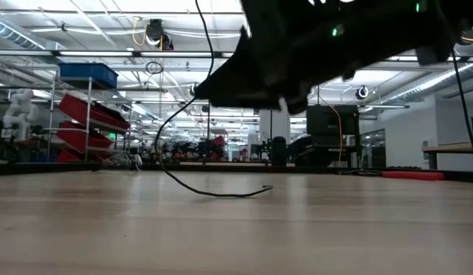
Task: Coil cords
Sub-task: Coil the black wire onto the spool
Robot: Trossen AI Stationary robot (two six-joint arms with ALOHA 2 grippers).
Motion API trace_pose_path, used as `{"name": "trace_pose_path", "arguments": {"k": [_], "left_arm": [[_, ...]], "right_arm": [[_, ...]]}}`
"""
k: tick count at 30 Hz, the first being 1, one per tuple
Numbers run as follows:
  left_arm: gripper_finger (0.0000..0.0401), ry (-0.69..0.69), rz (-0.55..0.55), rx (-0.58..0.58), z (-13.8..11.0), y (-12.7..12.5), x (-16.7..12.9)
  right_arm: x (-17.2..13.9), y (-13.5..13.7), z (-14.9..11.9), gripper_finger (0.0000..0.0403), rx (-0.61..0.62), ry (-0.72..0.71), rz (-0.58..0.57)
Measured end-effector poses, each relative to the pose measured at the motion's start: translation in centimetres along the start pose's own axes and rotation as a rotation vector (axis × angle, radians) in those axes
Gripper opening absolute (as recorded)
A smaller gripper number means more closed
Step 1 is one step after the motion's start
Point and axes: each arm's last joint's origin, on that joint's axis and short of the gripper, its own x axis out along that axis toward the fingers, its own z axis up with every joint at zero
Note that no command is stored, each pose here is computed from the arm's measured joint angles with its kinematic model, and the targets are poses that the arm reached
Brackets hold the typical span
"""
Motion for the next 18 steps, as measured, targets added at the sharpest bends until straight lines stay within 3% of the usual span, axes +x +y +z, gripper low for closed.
{"name": "trace_pose_path", "arguments": {"k": [8,18], "left_arm": [[0.0002,0.000,0.000,0.003,0.0,0.0,0.0],[0.0002,-0.013,0.004,0.006,0.1,0.0,0.0]], "right_arm": [[1.7,0.0,-1.7,0.0135,0.120,-0.138,0.022],[2.6,-0.6,-2.5,0.0116,0.135,-0.151,0.034]]}}
